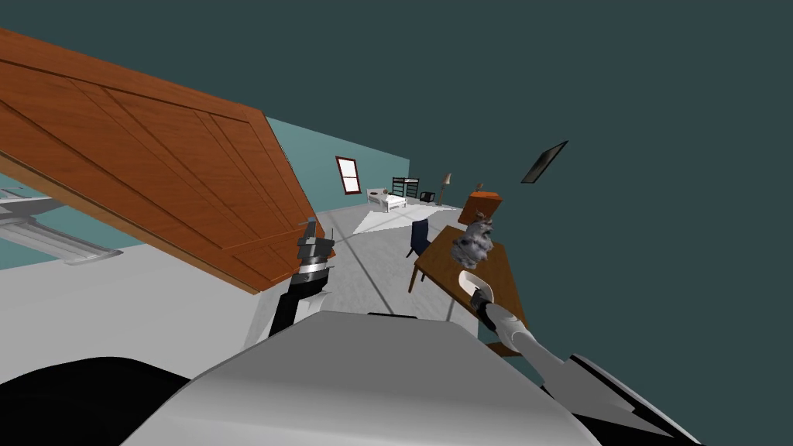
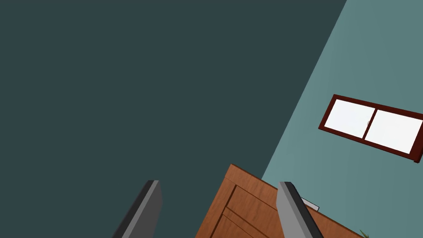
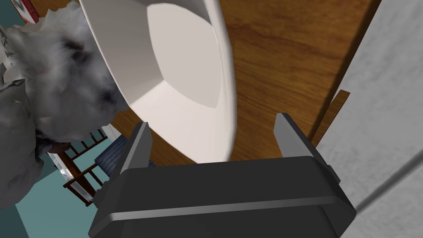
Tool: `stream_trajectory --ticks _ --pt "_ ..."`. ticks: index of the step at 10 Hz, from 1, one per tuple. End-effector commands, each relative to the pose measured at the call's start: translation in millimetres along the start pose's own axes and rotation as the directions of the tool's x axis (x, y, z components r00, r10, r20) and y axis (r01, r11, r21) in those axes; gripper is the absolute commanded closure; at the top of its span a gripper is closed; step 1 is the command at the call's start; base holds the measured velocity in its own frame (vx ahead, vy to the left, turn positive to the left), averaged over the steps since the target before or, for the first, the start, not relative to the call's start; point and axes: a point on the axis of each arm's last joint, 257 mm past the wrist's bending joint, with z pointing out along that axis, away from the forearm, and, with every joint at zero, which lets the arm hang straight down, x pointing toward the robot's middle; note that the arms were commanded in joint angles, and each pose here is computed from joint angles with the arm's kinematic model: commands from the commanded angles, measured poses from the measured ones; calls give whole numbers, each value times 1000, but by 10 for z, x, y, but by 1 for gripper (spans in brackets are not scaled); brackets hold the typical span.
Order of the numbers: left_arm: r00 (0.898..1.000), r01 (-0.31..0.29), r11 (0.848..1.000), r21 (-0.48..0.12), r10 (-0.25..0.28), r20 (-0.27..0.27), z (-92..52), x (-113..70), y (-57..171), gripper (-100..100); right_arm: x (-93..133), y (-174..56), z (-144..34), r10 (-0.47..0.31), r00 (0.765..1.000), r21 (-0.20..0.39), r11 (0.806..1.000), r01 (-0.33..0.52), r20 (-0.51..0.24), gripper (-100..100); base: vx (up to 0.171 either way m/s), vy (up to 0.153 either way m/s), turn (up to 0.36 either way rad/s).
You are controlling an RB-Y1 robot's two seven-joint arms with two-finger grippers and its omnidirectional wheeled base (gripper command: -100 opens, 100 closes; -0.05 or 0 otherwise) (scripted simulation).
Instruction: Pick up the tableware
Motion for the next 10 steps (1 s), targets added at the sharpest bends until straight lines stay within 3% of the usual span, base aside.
stream_trajectory --ticks 1,10 --pt "1000 0 1000 0 0 0 0 0 0 0 43 32 -5 11 1000 0 1000 -11 -11 -100 -6 -26 62" --pt "1000 0 1000 0 0 0 0 0 0 0 164 127 -33 42 998 6 999 -42 -38 -100 -2 -16 47"
